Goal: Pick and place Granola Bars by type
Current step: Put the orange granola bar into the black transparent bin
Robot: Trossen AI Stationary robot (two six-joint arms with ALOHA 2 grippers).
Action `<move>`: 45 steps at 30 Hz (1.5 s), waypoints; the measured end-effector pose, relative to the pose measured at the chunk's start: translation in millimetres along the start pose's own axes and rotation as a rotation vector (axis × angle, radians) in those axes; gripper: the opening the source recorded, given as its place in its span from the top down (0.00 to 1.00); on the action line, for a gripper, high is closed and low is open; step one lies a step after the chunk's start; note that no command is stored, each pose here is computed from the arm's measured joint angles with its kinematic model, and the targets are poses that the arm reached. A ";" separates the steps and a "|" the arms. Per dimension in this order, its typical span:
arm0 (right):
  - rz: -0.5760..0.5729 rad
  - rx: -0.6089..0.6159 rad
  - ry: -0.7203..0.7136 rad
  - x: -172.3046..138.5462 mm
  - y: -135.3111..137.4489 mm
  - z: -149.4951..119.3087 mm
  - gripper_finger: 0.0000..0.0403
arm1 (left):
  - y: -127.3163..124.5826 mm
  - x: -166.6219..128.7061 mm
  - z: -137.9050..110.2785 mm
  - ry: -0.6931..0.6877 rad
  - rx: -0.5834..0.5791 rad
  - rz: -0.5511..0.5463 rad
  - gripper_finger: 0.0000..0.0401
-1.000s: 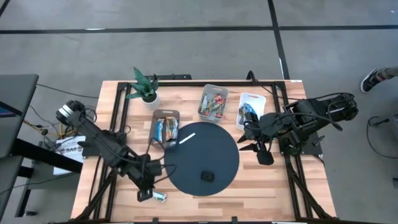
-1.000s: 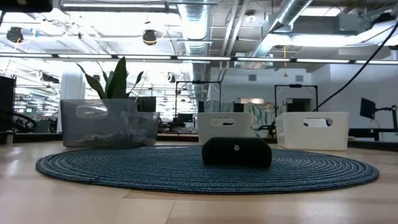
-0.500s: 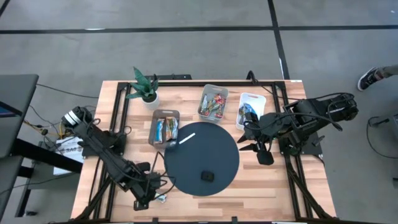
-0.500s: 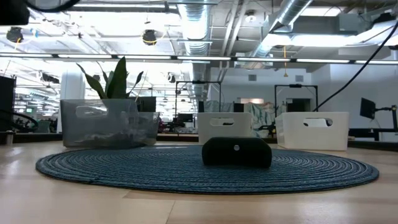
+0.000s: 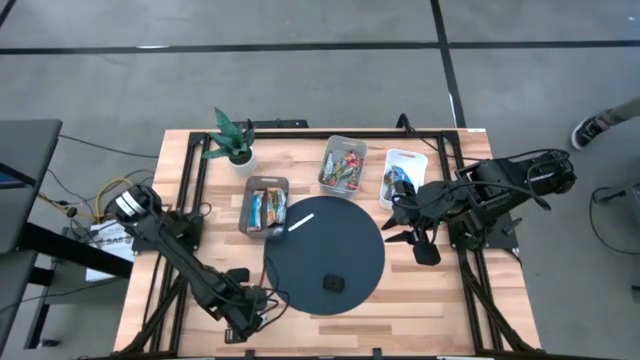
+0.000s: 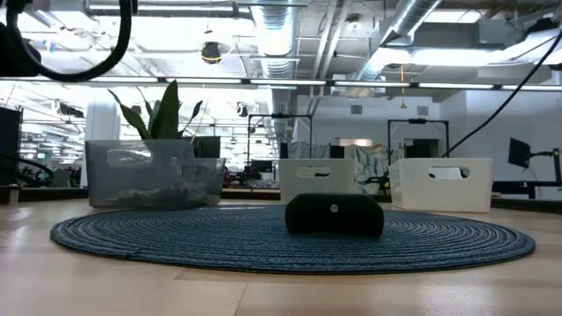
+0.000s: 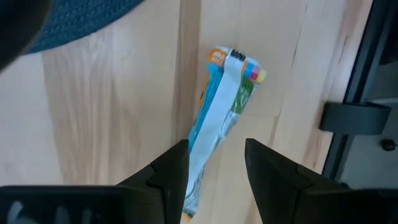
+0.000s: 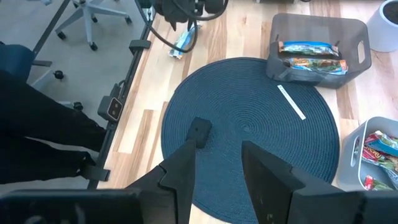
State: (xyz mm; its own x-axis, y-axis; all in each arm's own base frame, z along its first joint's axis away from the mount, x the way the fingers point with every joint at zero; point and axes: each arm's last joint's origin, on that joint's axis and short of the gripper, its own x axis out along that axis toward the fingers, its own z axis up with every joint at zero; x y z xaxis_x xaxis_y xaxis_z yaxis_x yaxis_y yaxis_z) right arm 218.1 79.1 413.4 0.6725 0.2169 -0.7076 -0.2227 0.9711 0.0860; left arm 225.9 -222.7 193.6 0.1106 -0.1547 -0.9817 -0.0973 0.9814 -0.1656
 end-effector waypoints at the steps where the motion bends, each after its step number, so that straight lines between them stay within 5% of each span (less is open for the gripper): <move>1: 0.000 0.000 0.000 -0.1 -0.1 0.1 0.70 | -0.7 2.1 0.5 0.001 0.000 0.000 0.63; 20: 0.002 0.000 0.005 0.0 -0.1 -0.4 0.70 | 4.4 35.2 -2.3 0.033 0.038 0.028 0.64; 24: 0.002 0.000 0.004 0.0 0.0 -0.3 0.70 | 4.5 35.1 -1.8 0.039 0.062 0.019 0.73; 29: 0.002 0.000 0.004 0.0 0.0 -0.3 0.70 | 4.2 34.7 -2.0 0.042 0.065 0.015 0.96; 34: 0.001 0.000 0.003 -0.1 0.0 -0.3 0.70 | 5.8 34.2 -0.4 0.034 0.021 0.024 0.99; 39: 0.001 0.000 0.003 -0.1 0.0 -0.3 0.70 | 17.4 19.9 7.8 -0.036 -0.103 0.062 1.00; 45: 0.001 -0.001 0.004 0.0 0.0 -0.3 0.70 | 42.5 -34.5 19.3 -0.276 -0.239 0.061 1.00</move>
State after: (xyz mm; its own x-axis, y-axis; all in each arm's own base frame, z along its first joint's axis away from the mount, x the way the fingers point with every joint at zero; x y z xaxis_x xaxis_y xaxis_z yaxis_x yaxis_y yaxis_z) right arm 217.9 79.0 413.2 0.6698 0.2175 -0.7100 -0.2240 0.9708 0.0861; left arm 237.0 -173.5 222.2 0.3569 -0.0281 -0.9337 -0.3363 0.9287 -0.1565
